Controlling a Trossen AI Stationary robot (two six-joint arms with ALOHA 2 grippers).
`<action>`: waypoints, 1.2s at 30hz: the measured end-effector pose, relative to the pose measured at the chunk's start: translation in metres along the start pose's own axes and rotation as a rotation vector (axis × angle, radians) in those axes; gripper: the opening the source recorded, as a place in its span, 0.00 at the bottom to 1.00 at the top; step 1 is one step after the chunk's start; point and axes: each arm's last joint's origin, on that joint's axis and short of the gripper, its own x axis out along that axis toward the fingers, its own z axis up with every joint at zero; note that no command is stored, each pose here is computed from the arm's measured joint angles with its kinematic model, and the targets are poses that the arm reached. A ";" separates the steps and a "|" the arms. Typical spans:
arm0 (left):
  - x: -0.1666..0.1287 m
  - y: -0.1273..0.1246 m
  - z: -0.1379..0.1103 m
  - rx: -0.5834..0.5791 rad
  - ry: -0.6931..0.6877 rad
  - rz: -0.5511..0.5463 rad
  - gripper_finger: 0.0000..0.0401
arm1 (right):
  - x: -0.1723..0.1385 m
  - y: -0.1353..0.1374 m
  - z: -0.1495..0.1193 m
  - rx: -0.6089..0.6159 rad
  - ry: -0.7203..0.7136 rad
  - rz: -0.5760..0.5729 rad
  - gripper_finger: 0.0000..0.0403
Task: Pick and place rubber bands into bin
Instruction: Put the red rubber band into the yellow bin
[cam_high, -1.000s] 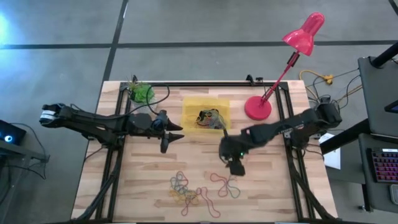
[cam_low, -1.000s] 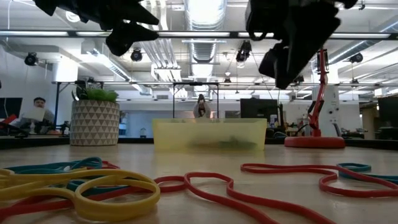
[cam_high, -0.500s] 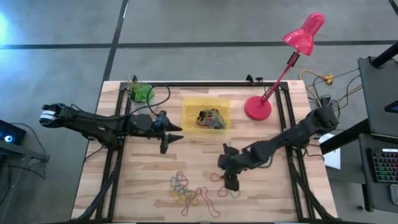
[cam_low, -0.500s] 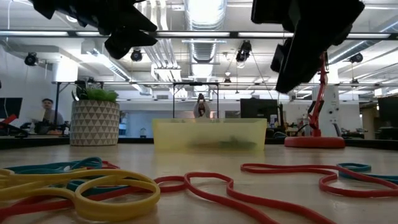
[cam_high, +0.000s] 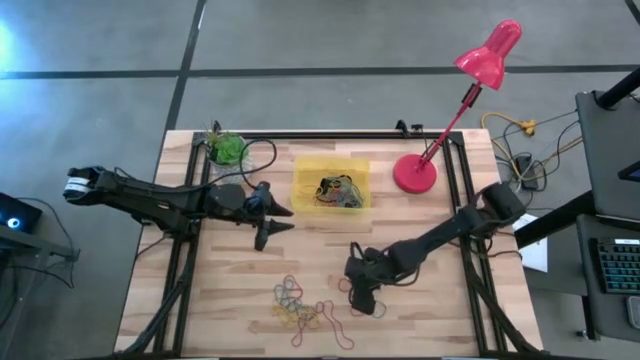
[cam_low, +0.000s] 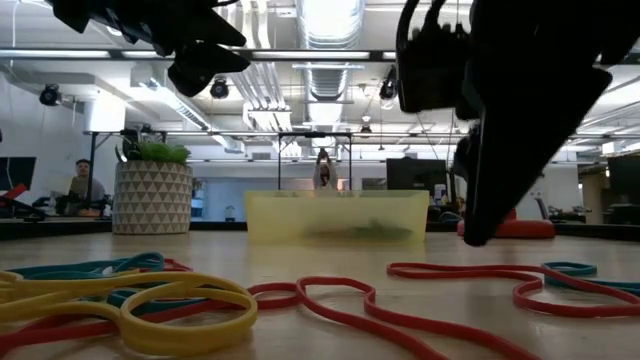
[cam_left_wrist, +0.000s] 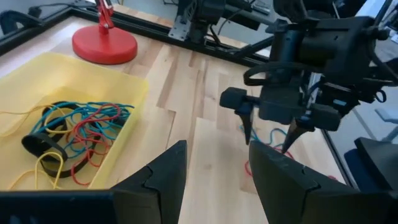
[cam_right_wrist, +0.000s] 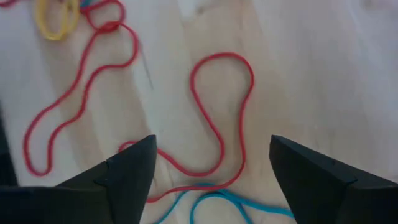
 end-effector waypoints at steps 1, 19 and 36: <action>0.000 0.000 0.000 0.000 0.003 -0.004 0.39 | 0.002 0.000 -0.001 0.015 0.006 -0.006 0.74; 0.000 0.000 -0.001 0.044 0.009 -0.023 0.39 | 0.033 0.028 -0.009 -0.002 0.102 -0.266 0.70; 0.000 -0.001 -0.001 0.044 0.016 -0.046 0.39 | 0.045 0.039 -0.014 0.061 0.144 -0.327 0.60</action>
